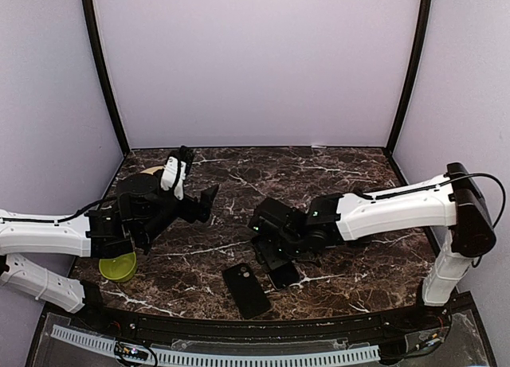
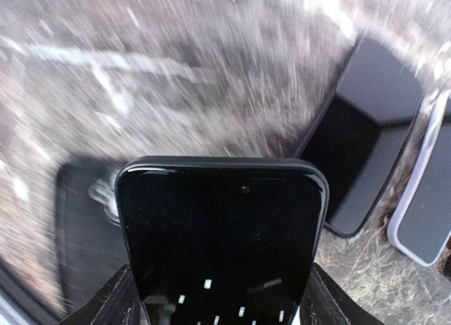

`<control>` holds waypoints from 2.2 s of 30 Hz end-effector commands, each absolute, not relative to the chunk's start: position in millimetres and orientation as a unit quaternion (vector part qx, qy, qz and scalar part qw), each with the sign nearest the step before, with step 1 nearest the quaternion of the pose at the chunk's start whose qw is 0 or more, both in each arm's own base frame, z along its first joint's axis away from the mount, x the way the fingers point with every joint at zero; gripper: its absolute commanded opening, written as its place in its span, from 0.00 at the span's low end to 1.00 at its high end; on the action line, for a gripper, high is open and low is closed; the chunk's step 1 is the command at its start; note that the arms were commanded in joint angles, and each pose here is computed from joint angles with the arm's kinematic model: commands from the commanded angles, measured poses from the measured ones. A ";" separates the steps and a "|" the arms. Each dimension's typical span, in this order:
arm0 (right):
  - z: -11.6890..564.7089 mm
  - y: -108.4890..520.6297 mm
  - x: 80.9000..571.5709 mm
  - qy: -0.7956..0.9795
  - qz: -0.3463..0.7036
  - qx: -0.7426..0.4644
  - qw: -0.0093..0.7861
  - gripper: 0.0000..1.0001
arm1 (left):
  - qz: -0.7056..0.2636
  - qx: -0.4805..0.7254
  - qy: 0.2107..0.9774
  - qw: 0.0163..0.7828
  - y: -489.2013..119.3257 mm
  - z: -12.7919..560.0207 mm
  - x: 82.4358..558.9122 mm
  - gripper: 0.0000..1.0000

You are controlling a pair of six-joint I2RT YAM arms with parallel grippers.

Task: Put the phone into the phone case
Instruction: Pick up the phone at the center of the board, then install the phone into the phone case.

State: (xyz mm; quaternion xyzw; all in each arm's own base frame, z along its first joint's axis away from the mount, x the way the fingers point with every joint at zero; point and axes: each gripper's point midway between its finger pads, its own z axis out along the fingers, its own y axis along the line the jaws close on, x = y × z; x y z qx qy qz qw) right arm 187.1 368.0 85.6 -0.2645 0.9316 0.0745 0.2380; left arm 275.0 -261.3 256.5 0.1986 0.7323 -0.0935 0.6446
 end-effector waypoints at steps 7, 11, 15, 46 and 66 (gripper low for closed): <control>128.4 436.4 157.4 0.899 0.146 -0.211 0.354 0.00 | -0.082 0.151 0.721 0.672 -241.6 283.1 276.3 0.95; 109.5 437.8 147.7 0.907 0.099 -0.210 0.352 0.00 | -0.082 0.152 0.725 0.667 -242.6 279.3 276.5 0.95; 100.6 445.5 144.0 0.909 0.101 -0.210 0.346 0.00 | -0.082 0.160 0.728 0.662 -245.7 275.6 276.7 0.95; 14.7 435.9 118.2 0.938 0.055 -0.261 0.220 0.00 | -0.067 0.176 0.737 0.649 -253.3 261.4 281.2 0.96; 42.3 423.8 124.4 0.939 0.037 -0.260 0.223 0.82 | -0.062 0.186 0.741 0.643 -257.4 255.8 282.6 0.95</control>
